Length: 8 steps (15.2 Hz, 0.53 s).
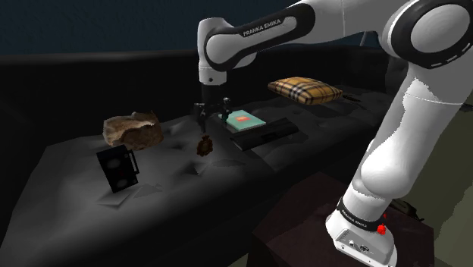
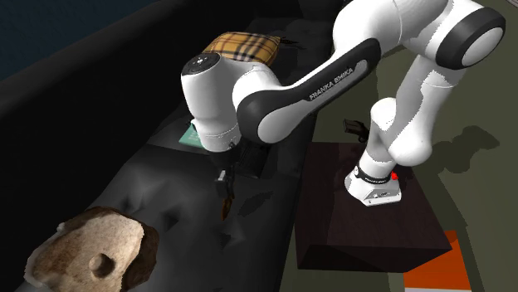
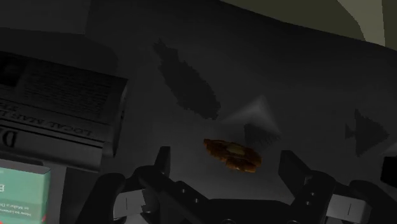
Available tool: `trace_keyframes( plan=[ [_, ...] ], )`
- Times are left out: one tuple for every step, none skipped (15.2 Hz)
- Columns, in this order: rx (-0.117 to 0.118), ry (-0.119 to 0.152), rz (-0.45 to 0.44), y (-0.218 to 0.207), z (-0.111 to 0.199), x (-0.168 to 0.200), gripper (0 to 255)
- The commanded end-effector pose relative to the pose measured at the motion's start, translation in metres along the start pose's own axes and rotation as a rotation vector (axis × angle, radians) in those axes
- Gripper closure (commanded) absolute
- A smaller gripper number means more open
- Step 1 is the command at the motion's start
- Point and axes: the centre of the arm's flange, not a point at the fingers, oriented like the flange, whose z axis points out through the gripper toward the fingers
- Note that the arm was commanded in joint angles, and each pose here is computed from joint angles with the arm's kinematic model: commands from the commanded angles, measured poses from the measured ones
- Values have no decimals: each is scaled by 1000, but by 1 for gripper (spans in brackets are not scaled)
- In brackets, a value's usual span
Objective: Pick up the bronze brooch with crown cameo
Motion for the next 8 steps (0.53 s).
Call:
trace_keyframes(
  plan=[
    [13,-8,9,-15,13,15,0],
    [19,-11,13,-22,18,23,0],
    [19,-11,13,-21,23,24,0],
    [19,-11,13,-21,29,24,0],
    [19,-11,13,-21,34,25,0],
    [19,-11,13,-20,39,25,0],
    [19,-11,13,-20,44,26,0],
    [19,-11,13,-20,50,26,0]
  ],
)
